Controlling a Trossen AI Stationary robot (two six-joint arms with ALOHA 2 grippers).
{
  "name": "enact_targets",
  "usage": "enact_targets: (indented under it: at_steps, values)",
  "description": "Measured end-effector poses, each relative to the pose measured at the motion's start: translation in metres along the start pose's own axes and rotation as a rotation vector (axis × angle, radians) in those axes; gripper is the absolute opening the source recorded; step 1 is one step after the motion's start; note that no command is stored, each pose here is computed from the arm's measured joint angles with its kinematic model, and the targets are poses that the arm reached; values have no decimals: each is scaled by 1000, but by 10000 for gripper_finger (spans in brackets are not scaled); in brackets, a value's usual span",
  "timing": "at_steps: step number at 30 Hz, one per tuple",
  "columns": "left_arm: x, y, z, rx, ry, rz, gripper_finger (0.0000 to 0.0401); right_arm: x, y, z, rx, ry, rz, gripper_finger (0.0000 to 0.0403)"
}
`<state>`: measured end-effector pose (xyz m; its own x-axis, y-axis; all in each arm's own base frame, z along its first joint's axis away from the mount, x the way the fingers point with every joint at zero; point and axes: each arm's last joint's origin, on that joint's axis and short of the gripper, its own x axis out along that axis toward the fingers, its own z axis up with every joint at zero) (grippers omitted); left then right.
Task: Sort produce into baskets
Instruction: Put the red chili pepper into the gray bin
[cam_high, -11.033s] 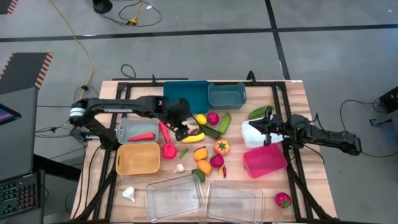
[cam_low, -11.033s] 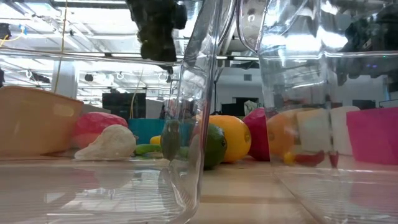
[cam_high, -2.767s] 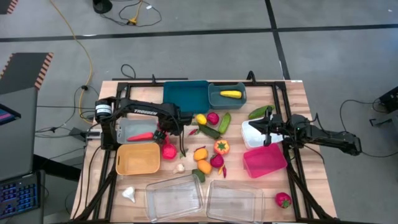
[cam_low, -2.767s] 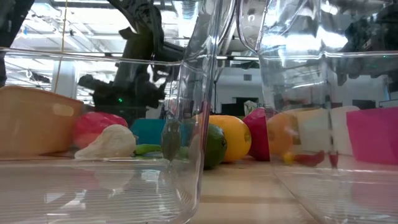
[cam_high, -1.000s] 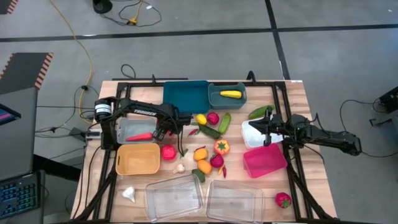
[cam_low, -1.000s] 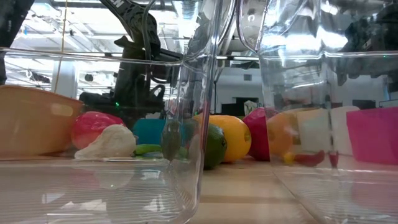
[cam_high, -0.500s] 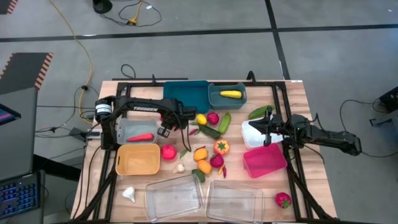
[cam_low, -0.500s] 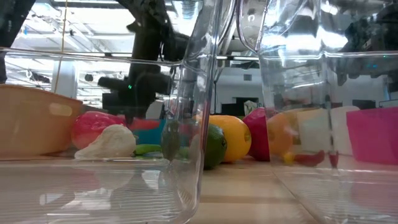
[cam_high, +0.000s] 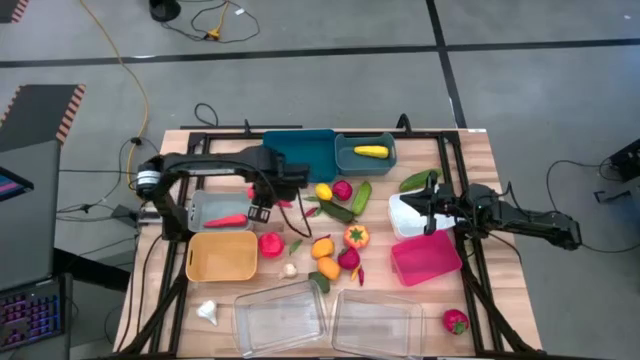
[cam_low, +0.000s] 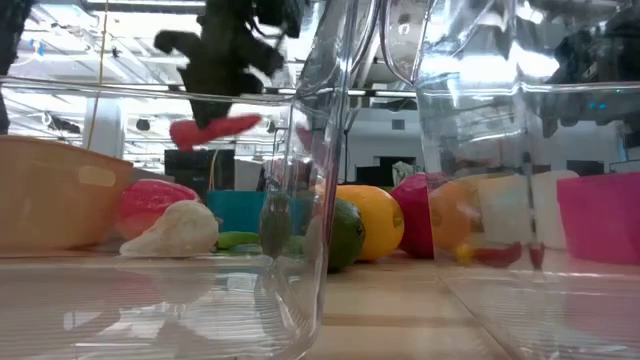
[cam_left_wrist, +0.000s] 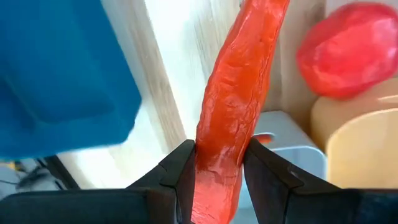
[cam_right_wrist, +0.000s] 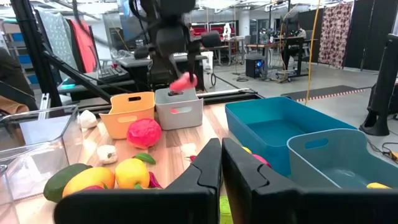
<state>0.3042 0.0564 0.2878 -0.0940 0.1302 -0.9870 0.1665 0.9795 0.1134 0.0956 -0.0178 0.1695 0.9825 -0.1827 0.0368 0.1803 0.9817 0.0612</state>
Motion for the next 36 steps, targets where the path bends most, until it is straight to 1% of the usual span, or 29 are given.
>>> enact_targets:
  at_steps: [4, 7, 10, 14, 19, 24, 28, 31, 34, 36]
  values:
    - [-13, -7, -25, -120, -46, 11, 107, 0, 0, 0, 0, 0, 0, 44]
    - [-13, -15, -47, -212, -60, 8, 107, 0, 0, 0, 0, 0, 0, 44]
    - [-6, -25, -68, -287, -65, 4, 107, 0, 0, 0, 0, -1, 0, 44]
    - [7, -40, -92, -356, -73, 2, 107, 0, 0, 0, 0, 0, 0, 44]
    - [25, -53, -114, -429, -76, 0, 107, 0, 0, 0, 0, 0, 0, 44]
    - [43, -59, -130, -479, -33, -4, 108, 0, 0, 0, 0, 0, 0, 44]
    - [55, -62, -133, -490, -21, -29, 114, 0, 0, 0, 0, 0, 0, 44]
    - [60, -62, -134, -492, -12, -67, 136, 0, 0, 0, 0, 0, 0, 44]
    - [61, -62, -134, -478, -11, -95, 170, 0, 0, 0, 0, 0, 0, 44]
    - [61, -61, -134, -485, -14, -95, 196, 0, 0, 0, 0, 0, 0, 44]
